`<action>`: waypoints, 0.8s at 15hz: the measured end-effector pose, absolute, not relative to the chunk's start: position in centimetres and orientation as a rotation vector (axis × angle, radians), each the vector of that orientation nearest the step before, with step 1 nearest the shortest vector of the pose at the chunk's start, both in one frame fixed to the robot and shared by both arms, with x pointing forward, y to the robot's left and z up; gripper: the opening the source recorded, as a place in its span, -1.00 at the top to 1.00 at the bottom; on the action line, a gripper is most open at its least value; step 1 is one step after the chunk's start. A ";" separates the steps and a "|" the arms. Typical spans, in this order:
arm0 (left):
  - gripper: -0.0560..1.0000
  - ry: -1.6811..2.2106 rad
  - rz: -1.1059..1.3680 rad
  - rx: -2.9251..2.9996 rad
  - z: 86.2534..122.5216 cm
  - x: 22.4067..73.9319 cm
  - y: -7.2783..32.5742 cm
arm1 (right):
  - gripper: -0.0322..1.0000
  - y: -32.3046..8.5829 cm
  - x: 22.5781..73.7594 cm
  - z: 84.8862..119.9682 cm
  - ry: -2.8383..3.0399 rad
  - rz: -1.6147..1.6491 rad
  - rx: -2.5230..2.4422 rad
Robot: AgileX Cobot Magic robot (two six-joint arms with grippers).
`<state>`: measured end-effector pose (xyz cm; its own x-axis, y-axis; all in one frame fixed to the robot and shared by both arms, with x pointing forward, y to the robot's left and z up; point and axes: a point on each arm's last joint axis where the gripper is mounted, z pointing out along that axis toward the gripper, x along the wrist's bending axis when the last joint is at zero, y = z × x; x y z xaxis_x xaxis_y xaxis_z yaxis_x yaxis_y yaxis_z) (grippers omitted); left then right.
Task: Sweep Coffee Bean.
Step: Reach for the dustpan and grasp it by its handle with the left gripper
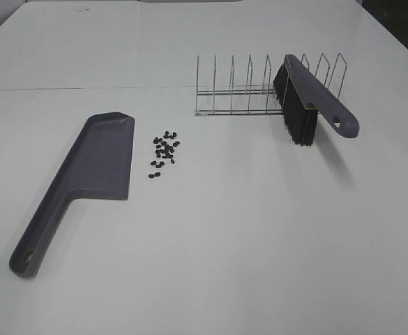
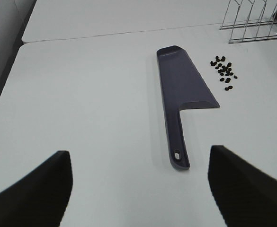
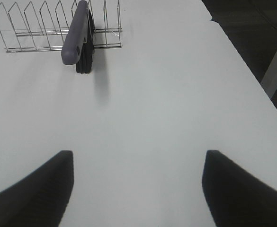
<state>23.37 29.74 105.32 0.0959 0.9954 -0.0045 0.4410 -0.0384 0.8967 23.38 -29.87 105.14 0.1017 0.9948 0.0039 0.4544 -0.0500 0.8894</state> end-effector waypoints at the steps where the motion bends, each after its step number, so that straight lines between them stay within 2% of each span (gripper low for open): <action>1: -0.52 1.452 0.898 1.594 105.3 23.4 29.7 | -0.35 -29.9 23.4 105.1 1.455 0.892 1.615; 12: -0.52 1.452 0.898 1.594 105.3 23.4 29.7 | -0.35 -29.9 23.4 105.1 1.455 0.892 1.615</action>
<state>23.37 29.74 105.32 0.0959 0.9954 -0.0045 0.4410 -0.0384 0.8967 23.38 -29.87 105.14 0.1017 0.9948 0.0039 0.4544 -0.0500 0.8894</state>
